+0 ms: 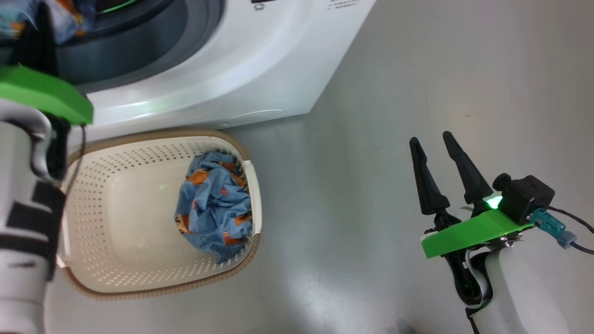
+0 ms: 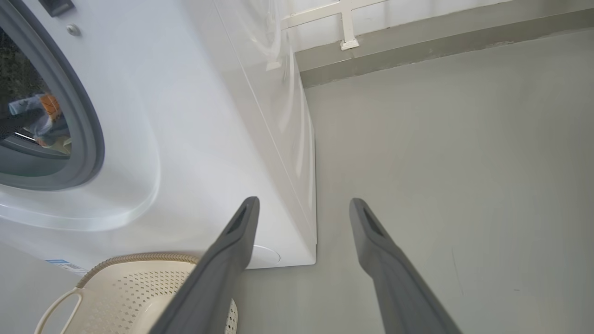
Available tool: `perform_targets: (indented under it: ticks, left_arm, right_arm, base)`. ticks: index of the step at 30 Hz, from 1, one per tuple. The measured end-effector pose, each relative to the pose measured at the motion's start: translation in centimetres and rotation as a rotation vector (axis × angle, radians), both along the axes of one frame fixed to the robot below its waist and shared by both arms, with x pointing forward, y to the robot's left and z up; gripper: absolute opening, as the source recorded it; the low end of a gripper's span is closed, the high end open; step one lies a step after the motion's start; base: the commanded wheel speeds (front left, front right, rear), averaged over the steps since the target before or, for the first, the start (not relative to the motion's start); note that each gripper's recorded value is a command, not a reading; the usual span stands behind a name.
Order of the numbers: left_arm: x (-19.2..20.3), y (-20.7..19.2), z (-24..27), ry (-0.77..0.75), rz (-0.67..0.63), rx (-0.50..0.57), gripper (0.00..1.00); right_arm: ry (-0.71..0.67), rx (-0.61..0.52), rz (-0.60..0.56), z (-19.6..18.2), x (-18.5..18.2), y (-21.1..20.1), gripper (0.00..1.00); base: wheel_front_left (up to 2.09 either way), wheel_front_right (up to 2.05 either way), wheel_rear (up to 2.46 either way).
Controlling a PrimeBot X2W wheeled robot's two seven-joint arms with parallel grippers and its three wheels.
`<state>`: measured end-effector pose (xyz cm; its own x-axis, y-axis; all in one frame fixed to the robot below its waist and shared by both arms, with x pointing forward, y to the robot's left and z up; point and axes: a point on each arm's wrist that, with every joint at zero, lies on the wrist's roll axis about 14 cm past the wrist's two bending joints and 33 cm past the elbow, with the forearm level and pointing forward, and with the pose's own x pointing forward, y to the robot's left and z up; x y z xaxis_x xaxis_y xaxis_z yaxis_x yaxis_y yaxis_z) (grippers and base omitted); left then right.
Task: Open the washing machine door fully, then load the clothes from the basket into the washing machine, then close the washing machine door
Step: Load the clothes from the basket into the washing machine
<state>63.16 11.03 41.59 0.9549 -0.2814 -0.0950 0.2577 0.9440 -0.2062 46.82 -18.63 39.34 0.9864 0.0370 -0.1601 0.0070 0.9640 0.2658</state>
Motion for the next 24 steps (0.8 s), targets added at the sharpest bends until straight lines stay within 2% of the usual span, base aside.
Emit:
perform_targets:
  ticks: [6,15,16,17,18,19,20,21,22,24]
  left_arm:
    - [2.2,0.2,-0.8,0.043,-0.002,0.085,0.0]
    - [2.7,-0.4,-3.9,0.173,-0.019,0.166,0.0]
    - [2.8,-0.5,-3.9,0.178,-0.019,0.166,0.24]
    - [2.9,-0.6,-3.9,0.18,-0.019,0.167,0.39]
    - [3.0,-0.7,-3.9,0.182,-0.02,0.167,0.39]
    - [3.0,-0.7,-3.8,0.182,-0.02,0.168,0.49]
    - [3.0,-0.7,-3.8,0.185,-0.02,0.169,0.76]
    - [2.9,-0.6,-3.9,0.189,-0.017,0.17,0.94]
    - [2.8,-0.4,-4.0,0.193,-0.014,0.172,1.0]
    - [2.7,-0.3,-3.9,0.195,-0.009,0.163,1.0]
  right_arm:
    - [0.011,-0.005,-0.005,-0.1,-0.6,-0.3,1.0]
    - [0.014,-0.014,-0.019,0.1,-1.0,-0.9,1.0]
    - [0.016,-0.012,-0.021,0.1,-1.0,-1.0,1.0]
    - [0.016,-0.008,-0.023,0.0,-1.0,-1.0,1.0]
    - [0.016,-0.005,-0.023,0.0,-0.9,-0.9,1.0]
    - [0.016,-0.004,-0.023,0.0,-0.9,-0.9,1.0]
    - [0.015,-0.003,-0.022,0.0,-0.9,-0.9,1.0]
    - [0.015,-0.002,-0.022,0.0,-0.8,-0.8,1.0]
    - [0.014,0.0,-0.021,0.0,-0.8,-0.8,1.0]
    - [0.011,0.006,-0.02,0.1,-0.7,-0.7,1.0]
  base:
    - [0.0,0.0,0.0]
    - [0.0,0.0,0.0]
    - [0.0,0.0,0.0]
    - [0.0,0.0,0.0]
    - [0.0,0.0,0.0]
    - [0.0,0.0,0.0]
    - [0.0,0.0,0.0]
    - [0.0,0.0,0.0]
    - [0.0,0.0,0.0]
    - [0.0,0.0,0.0]
